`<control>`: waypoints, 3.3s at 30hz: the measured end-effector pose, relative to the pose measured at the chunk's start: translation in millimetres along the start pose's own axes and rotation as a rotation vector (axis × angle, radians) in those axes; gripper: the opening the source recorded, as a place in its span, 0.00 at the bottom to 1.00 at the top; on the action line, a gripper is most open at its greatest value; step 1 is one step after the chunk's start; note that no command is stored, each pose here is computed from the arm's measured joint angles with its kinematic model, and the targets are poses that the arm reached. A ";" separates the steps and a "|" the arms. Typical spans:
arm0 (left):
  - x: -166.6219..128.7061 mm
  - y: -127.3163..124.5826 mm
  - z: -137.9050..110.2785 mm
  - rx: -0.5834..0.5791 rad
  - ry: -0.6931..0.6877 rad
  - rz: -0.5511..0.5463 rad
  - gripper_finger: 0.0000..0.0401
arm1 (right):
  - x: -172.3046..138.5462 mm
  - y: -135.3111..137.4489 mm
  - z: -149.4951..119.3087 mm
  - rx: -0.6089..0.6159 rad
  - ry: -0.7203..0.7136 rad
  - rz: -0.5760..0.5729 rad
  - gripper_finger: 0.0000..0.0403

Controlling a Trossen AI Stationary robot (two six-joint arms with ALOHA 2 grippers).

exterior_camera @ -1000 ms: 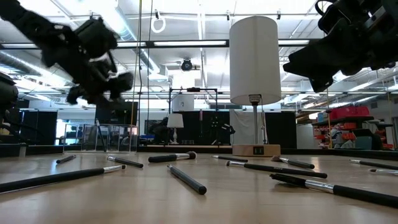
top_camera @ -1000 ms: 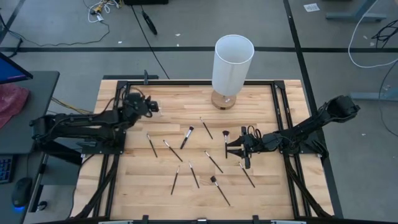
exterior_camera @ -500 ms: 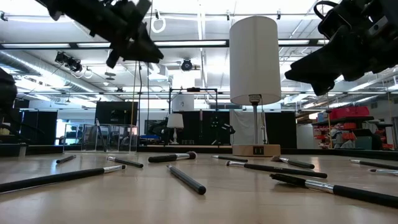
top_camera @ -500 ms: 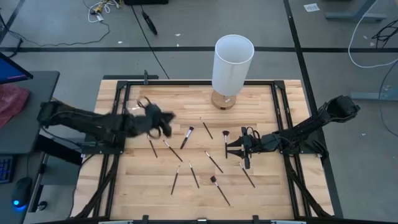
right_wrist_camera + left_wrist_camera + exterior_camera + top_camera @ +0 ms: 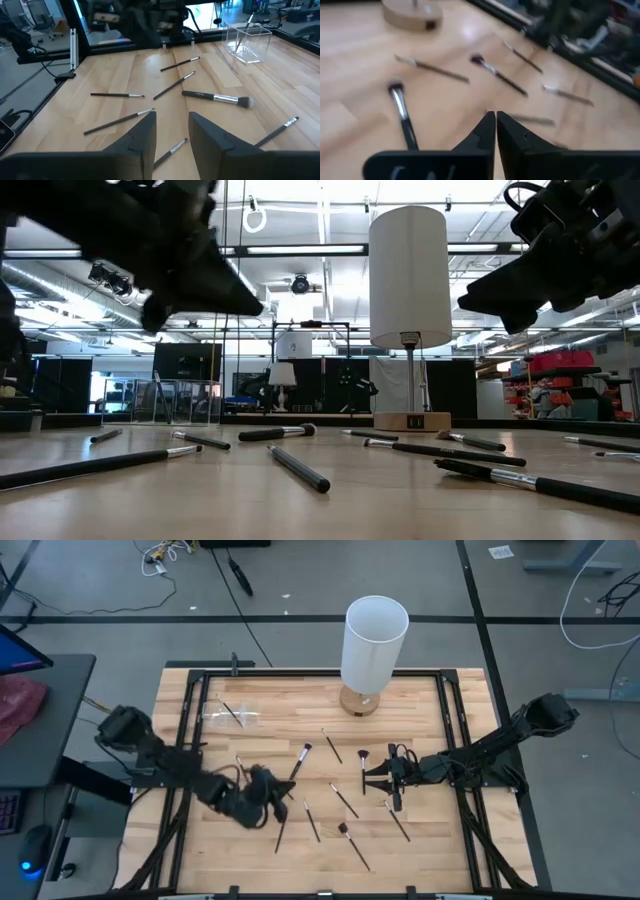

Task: Put items in baskets/containers
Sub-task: Put the black eyeshadow brush into the transparent organizer

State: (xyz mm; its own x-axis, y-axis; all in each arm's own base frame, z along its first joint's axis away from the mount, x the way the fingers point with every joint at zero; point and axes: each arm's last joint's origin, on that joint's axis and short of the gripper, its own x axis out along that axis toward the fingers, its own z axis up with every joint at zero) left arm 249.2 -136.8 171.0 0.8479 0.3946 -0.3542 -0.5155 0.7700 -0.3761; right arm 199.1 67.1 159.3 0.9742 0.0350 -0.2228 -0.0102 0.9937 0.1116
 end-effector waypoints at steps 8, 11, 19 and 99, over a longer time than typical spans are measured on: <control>-23.7 -25.4 -31.4 -0.118 0.108 -0.032 0.01 | 0.5 -1.4 1.9 -0.098 -0.016 -0.006 0.29; -22.7 -37.6 -25.5 -0.093 0.169 0.064 0.00 | 1.1 -3.6 2.5 -0.118 -0.019 -0.017 0.29; -2.0 -72.1 -10.9 -0.019 0.394 0.306 0.00 | 2.0 -6.8 2.4 -0.109 -0.013 -0.032 0.29; -20.2 -44.8 -166.2 0.140 0.133 0.308 0.12 | 1.7 -8.2 -5.2 -0.064 0.061 -0.044 0.29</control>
State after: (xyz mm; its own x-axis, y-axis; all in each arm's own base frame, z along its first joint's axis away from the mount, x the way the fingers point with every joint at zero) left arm 234.5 -262.6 52.7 0.6272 0.5567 -0.5447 -0.7140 0.6903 -0.1167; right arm 199.7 59.6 153.0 0.9585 -0.0041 -0.2851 0.0158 0.9991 0.0387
